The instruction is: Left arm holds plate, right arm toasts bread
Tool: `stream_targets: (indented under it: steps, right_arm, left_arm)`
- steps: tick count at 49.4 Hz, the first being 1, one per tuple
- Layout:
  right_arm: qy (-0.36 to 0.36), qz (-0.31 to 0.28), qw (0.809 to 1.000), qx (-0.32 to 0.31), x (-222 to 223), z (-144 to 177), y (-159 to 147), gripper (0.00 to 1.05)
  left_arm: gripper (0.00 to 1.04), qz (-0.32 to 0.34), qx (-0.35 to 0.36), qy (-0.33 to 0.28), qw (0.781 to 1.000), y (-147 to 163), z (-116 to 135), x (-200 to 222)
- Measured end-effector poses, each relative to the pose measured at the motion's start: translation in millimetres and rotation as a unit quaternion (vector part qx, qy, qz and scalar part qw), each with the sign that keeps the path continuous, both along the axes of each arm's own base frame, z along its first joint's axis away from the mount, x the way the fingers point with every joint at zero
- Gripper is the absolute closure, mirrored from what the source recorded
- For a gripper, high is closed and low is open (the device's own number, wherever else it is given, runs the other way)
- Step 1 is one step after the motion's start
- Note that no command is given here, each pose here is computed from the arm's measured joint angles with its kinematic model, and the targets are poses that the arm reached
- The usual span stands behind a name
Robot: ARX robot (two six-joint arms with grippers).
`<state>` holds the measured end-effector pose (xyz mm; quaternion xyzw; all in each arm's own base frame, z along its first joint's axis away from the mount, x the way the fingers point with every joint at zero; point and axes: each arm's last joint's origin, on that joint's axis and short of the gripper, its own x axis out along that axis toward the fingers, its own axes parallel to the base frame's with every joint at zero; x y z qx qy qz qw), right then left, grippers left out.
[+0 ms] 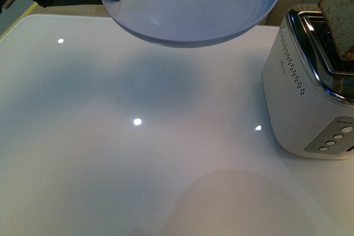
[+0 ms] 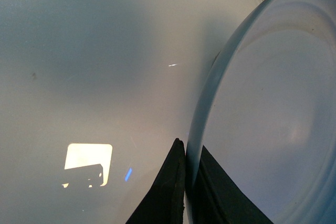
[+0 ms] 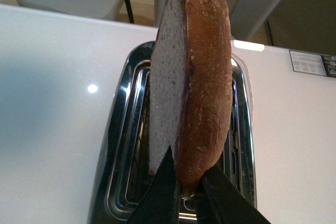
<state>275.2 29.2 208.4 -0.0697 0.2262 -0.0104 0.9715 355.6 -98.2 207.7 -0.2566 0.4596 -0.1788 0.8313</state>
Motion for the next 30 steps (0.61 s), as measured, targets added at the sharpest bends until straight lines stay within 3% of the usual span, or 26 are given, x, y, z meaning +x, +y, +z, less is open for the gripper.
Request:
stream_targets:
  steps: [26,30]
  right_arm:
    - [0.082,0.018,0.996,0.014,3,-37,9,1.02]
    - [0.084,0.020,0.996,0.018,3,-38,9,0.90]
  left_arm:
    - [1.02,0.000,0.000,0.000,1.000,0,-1,-1]
    - [1.02,0.000,0.000,0.000,1.000,0,-1,-1]
